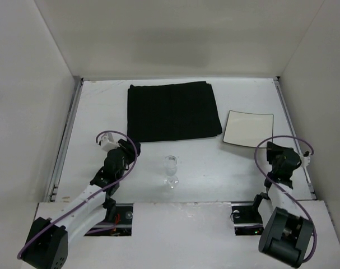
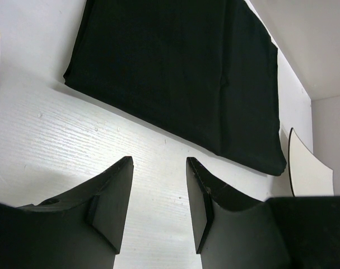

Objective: Set the dinner table for one person

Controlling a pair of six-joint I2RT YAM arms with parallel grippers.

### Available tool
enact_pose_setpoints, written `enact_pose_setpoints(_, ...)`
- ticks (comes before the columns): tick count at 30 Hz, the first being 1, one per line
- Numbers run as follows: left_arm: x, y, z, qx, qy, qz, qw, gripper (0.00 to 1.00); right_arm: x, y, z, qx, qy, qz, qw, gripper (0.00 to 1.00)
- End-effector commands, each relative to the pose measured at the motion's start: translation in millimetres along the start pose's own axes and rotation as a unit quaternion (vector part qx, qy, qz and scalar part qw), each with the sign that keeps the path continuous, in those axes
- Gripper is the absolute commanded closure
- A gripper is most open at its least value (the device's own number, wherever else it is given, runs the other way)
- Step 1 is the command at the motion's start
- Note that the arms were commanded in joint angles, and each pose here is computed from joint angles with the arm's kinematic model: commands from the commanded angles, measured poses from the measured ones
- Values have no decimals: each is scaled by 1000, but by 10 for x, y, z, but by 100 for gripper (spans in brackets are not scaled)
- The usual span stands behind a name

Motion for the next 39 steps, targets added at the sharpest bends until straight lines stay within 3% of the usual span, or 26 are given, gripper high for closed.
enact_pose_setpoints(1,-14,13,-20,-12,-3,9,1000,60,788,-118,-184,-31,3,-135,990,100)
enact_pose_setpoints(15,-21,6,-34,-15,-4,12,1000,60,1275,-460,-272,-35,19,-204,978,100)
enact_pose_setpoints(23,12,0,-72,-24,-2,7,1000,60,1717,-530,-111,11,65,-259,964,100)
enact_pose_setpoints(39,104,13,-128,-43,2,-8,999,60,2380,-116,1379,160,173,-298,925,100)
Point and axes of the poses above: each gripper's point midway between its finger pads, its own y axis out along the fingers, its own x axis along the line the jaws close on, z = x × y, the point moved 8 cm from there along -y, back along the fingers, and after that the axes turned 9 degrees about y, right-handed, at the moved point
